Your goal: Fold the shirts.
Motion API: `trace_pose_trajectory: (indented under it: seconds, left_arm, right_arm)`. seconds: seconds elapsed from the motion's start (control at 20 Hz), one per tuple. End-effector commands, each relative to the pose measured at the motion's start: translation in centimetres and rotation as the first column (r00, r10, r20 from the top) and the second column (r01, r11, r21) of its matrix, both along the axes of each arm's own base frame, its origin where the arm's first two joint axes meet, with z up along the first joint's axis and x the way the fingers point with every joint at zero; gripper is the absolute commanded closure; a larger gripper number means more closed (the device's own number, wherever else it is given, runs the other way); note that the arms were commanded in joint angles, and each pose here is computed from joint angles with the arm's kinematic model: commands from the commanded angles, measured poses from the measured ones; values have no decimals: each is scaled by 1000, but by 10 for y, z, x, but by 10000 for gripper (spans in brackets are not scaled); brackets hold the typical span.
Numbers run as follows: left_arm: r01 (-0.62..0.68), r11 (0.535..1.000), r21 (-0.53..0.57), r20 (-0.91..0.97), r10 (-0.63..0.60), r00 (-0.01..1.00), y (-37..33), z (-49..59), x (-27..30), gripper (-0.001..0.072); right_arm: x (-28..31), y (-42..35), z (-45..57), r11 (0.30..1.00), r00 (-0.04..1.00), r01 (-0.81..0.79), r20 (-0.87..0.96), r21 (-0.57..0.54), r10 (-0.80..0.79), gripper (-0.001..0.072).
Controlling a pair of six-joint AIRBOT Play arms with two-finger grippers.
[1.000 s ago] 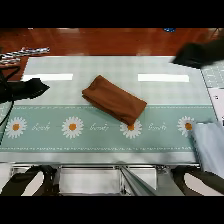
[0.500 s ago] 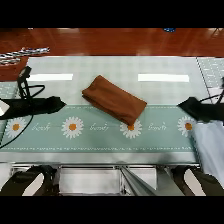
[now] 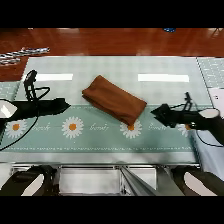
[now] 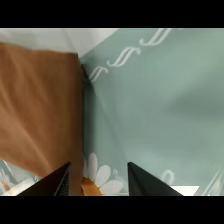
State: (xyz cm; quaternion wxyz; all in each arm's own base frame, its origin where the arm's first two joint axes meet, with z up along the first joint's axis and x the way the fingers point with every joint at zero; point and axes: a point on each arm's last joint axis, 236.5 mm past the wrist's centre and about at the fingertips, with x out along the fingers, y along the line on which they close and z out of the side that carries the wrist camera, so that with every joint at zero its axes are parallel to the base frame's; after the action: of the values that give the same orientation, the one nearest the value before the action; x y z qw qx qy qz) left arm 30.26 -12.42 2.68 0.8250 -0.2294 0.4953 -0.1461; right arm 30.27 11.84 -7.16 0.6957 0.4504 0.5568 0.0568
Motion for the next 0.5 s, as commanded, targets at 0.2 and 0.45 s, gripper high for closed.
trace_pose_trajectory:
  seconds: [0.2, 0.45]
  left_arm:
    - [-1, 1000, -2, 0, 1, 1000, -1, -1, 0, 688]
    - [-1, 1000, -2, -1, 1, 1000, -1, -1, 0, 688]
  right_arm:
    - [19, 76, -31, 990, 988, -123, -89, 73, 129, 304]
    - [56, 132, -4, 957, 962, -274, 34, 92, 272, 669]
